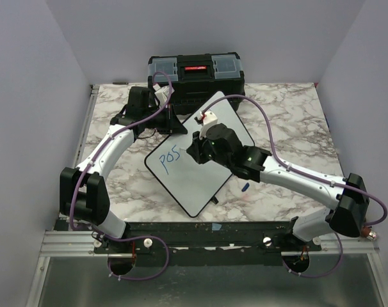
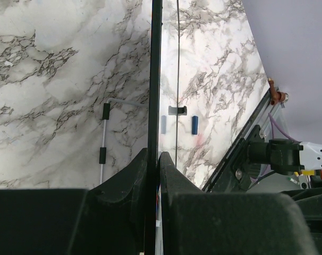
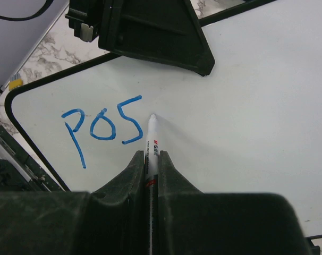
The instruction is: Write a sentence on the whiteboard
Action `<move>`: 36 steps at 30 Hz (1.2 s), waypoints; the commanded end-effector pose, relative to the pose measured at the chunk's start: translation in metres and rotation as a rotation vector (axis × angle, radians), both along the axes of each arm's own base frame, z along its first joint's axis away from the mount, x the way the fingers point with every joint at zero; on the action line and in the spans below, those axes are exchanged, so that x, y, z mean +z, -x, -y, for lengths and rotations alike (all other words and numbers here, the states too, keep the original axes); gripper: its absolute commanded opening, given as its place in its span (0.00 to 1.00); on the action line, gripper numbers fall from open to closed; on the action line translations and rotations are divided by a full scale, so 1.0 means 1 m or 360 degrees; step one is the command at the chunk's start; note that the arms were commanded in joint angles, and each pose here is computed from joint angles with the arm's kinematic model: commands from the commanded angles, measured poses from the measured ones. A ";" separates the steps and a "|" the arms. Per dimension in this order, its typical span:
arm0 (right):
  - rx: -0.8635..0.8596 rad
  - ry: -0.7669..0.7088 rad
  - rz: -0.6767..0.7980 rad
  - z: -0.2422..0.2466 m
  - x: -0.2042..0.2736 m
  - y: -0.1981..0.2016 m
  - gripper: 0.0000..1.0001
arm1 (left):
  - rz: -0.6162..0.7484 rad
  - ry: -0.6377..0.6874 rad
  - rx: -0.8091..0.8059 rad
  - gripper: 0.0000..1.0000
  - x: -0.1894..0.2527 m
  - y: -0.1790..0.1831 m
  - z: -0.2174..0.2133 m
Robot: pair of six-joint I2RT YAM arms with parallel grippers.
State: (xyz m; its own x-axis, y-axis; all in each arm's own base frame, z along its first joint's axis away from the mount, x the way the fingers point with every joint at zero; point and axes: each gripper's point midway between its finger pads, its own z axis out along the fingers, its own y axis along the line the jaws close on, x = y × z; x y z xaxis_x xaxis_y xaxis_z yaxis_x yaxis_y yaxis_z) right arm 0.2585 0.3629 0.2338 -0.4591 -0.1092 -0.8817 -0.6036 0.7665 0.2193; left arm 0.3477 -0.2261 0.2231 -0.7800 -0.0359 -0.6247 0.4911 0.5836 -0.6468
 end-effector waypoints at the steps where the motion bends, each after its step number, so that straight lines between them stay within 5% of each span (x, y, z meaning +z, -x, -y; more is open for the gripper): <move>1: -0.0010 -0.0071 0.0064 -0.009 0.020 -0.009 0.01 | 0.0214 -0.0010 0.0028 0.00 0.023 -0.009 -0.004; 27: 0.0064 0.0082 -0.0136 0.007 -0.030 0.016 0.01 | 0.0221 -0.0013 0.0031 0.00 0.024 -0.009 -0.004; 36: 0.0065 0.0046 -0.0117 0.009 -0.012 0.018 0.01 | 0.0215 -0.0013 0.0032 0.00 0.024 -0.009 -0.004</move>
